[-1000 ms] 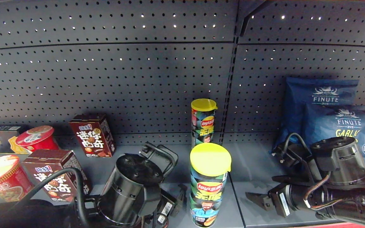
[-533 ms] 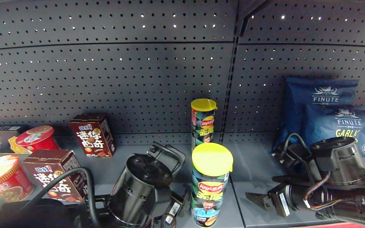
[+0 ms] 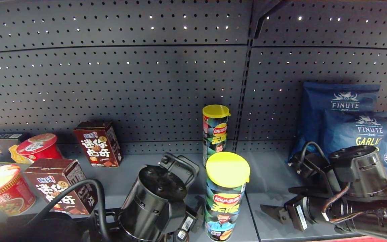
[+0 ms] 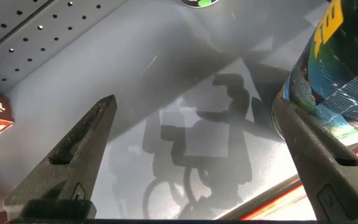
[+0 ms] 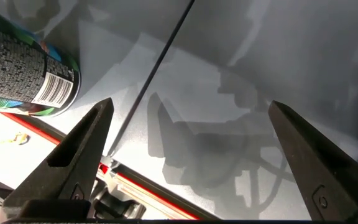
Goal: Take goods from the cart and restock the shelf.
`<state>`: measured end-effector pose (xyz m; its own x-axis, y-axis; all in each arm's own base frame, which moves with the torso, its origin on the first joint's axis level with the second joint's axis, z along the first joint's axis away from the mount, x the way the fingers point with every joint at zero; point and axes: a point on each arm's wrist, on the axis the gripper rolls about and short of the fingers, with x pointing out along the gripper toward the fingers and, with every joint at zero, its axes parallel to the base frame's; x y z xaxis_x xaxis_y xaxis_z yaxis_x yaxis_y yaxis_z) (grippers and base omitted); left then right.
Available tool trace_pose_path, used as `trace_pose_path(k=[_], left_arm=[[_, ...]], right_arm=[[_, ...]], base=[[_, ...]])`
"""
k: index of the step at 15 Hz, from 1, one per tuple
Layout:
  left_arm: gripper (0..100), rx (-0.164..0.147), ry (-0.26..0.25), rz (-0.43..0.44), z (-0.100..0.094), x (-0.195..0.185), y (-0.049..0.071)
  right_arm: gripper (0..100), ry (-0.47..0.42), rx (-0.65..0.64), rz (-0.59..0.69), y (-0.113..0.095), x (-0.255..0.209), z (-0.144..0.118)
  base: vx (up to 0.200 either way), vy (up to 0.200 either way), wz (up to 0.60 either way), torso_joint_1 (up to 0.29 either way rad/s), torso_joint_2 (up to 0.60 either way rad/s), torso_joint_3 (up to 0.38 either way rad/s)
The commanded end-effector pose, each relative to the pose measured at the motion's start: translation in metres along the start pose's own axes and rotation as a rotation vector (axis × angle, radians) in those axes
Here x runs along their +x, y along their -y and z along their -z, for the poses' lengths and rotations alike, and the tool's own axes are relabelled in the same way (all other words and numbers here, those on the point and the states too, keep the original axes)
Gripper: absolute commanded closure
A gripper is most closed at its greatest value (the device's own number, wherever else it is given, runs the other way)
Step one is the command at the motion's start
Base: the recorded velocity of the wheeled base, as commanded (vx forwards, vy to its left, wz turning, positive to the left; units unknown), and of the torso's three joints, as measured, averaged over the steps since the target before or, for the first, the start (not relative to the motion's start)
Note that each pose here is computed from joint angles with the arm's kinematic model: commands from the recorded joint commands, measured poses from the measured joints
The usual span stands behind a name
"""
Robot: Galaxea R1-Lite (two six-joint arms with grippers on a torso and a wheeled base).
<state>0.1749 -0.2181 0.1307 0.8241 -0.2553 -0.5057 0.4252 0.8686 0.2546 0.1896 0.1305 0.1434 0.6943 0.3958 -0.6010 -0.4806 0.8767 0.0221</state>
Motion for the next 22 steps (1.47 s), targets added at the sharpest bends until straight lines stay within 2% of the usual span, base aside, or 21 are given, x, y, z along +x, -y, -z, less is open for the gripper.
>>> trace_pose_path(k=[1, 2, 5, 7, 11, 13, 14, 15, 16, 17, 19, 20, 21, 22], left_arm=[[0, -0.02, -0.011, -0.019, 0.003, 0.001, -0.007], [0, -0.046, -0.016, -0.044, 0.005, 0.0, -0.016], [0, -0.11, 0.039, -0.085, -0.006, -0.013, -0.039], [0, -0.148, 0.085, -0.102, -0.011, -0.027, -0.051], [0, -0.224, 0.191, -0.135, -0.023, -0.053, -0.074], [0, -0.28, 0.245, -0.202, -0.022, -0.07, -0.098], [0, -0.299, 0.259, -0.229, -0.018, -0.078, -0.107], [0, -0.336, 0.281, -0.286, -0.003, -0.097, -0.123], [0, -0.356, 0.3, -0.315, 0.009, -0.111, -0.131], [0, -0.38, 0.324, -0.35, 0.021, -0.125, -0.138], [0, -0.432, 0.38, -0.457, 0.043, -0.153, -0.15], [0, -0.434, 0.4, -0.47, 0.049, -0.16, -0.15], [0, -0.432, 0.425, -0.509, 0.065, -0.173, -0.148], [0, -0.421, 0.42, -0.538, 0.072, -0.177, -0.147]], right_arm=[[0, 0.006, 0.002, 0.002, 0.001, -0.002, 0.001], [0, 0.02, 0.012, 0.008, 0.003, -0.007, 0.0], [0, 0.102, 0.052, 0.024, 0.01, -0.032, -0.002], [0, 0.184, 0.091, 0.026, 0.012, -0.056, -0.006], [0, 0.278, 0.132, 0.092, 0.025, -0.097, 0.005], [0, 0.36, 0.165, 0.155, 0.034, -0.119, 0.008], [0, 0.382, 0.18, 0.188, 0.038, -0.125, 0.011], [0, 0.417, 0.222, 0.279, 0.046, -0.141, 0.022], [0, 0.438, 0.251, 0.344, 0.05, -0.151, 0.033], [0, 0.462, 0.27, 0.39, 0.048, -0.162, 0.048], [0, 0.438, 0.295, 0.472, 0.036, -0.186, 0.089], [0, 0.435, 0.305, 0.499, 0.033, -0.193, 0.1], [0, 0.451, 0.345, 0.596, 0.025, -0.204, 0.118], [0, 0.46, 0.361, 0.634, 0.021, -0.207, 0.124]], base=[[0.0, 0.0, 0.0, 0.0, 0.0, 0.0], [0.0, 0.0, 0.0, 0.0, 0.0, 0.0], [0.0, 0.0, 0.0, 0.0, 0.0, 0.0], [0.0, 0.0, 0.0, 0.0, 0.0, 0.0], [0.0, 0.0, 0.0, 0.0, 0.0, 0.0], [0.0, 0.0, 0.0, 0.0, 0.0, 0.0], [0.0, 0.0, 0.0, 0.0, 0.0, 0.0], [0.0, 0.0, 0.0, 0.0, 0.0, 0.0], [0.0, 0.0, 0.0, 0.0, 0.0, 0.0], [0.0, 0.0, 0.0, 0.0, 0.0, 0.0], [0.0, 0.0, 0.0, 0.0, 0.0, 0.0], [0.0, 0.0, 0.0, 0.0, 0.0, 0.0], [0.0, 0.0, 0.0, 0.0, 0.0, 0.0], [0.0, 0.0, 0.0, 0.0, 0.0, 0.0]])
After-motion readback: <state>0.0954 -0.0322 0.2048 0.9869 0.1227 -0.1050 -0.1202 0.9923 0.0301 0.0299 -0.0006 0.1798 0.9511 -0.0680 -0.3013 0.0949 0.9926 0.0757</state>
